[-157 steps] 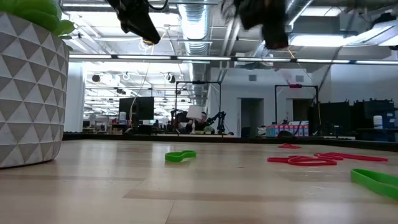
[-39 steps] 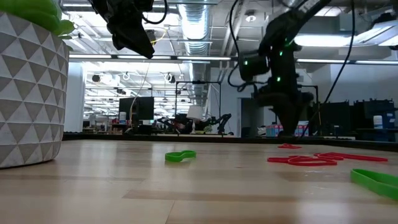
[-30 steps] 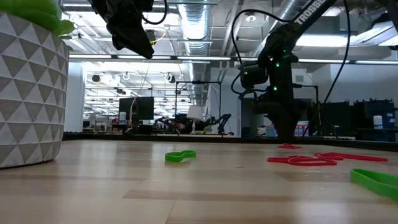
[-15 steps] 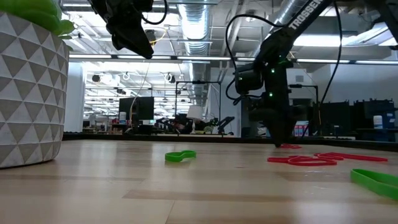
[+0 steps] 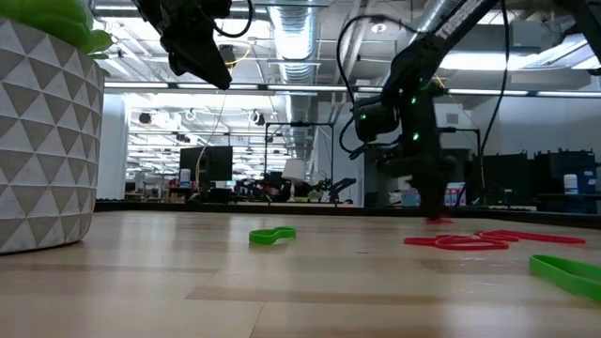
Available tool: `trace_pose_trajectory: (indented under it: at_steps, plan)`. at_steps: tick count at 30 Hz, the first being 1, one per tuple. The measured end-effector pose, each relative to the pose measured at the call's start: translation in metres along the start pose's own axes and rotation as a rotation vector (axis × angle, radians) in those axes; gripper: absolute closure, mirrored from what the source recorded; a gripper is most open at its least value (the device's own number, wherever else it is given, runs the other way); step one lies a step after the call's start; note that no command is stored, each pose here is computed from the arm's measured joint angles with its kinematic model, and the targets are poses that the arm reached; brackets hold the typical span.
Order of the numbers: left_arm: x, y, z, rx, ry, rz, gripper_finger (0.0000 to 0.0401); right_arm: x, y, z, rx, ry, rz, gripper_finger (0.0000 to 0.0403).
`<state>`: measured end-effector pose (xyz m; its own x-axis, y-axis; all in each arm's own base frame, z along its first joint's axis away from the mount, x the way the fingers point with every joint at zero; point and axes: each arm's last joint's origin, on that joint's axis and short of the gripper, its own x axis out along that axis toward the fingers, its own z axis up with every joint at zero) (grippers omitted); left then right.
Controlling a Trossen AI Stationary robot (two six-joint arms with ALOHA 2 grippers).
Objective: Pick and place items into bin
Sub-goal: Put the red rubber band into the white bin
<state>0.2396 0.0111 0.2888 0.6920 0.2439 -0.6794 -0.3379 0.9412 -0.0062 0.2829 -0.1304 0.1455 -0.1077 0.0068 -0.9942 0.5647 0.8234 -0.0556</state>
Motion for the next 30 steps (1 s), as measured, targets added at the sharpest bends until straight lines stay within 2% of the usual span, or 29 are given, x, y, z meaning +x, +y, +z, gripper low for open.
trace_pose_trajectory:
  at_steps: [3, 7, 10, 15, 22, 30]
  plan:
    - [0.000, 0.000, 0.000, 0.000, 0.000, 0.000, 0.0297, -0.032, 0.014, -0.009, -0.022, -0.049, 0.008, 0.0389]
    - [0.000, 0.000, 0.000, 0.001, 0.003, 0.002, 0.0297, -0.069, 0.037, -0.044, -0.045, 0.002, -0.015, 0.0397]
    - [0.000, 0.000, 0.000, 0.001, 0.003, 0.003, 0.0297, -0.098, 0.057, -0.082, -0.054, 0.038, 0.049, 0.0397]
    - [0.000, 0.000, 0.000, 0.001, 0.002, 0.009, 0.0297, -0.130, 0.096, -0.148, -0.074, 0.051, 0.203, 0.0400]
    - [0.000, 0.000, 0.000, 0.001, 0.000, 0.015, 0.0297, -0.150, 0.135, -0.244, -0.134, 0.029, 0.295, 0.0399]
    - [0.000, 0.000, 0.000, 0.000, -0.001, 0.014, 0.0297, -0.150, 0.159, -0.331, -0.106, 0.014, 0.380, 0.0400]
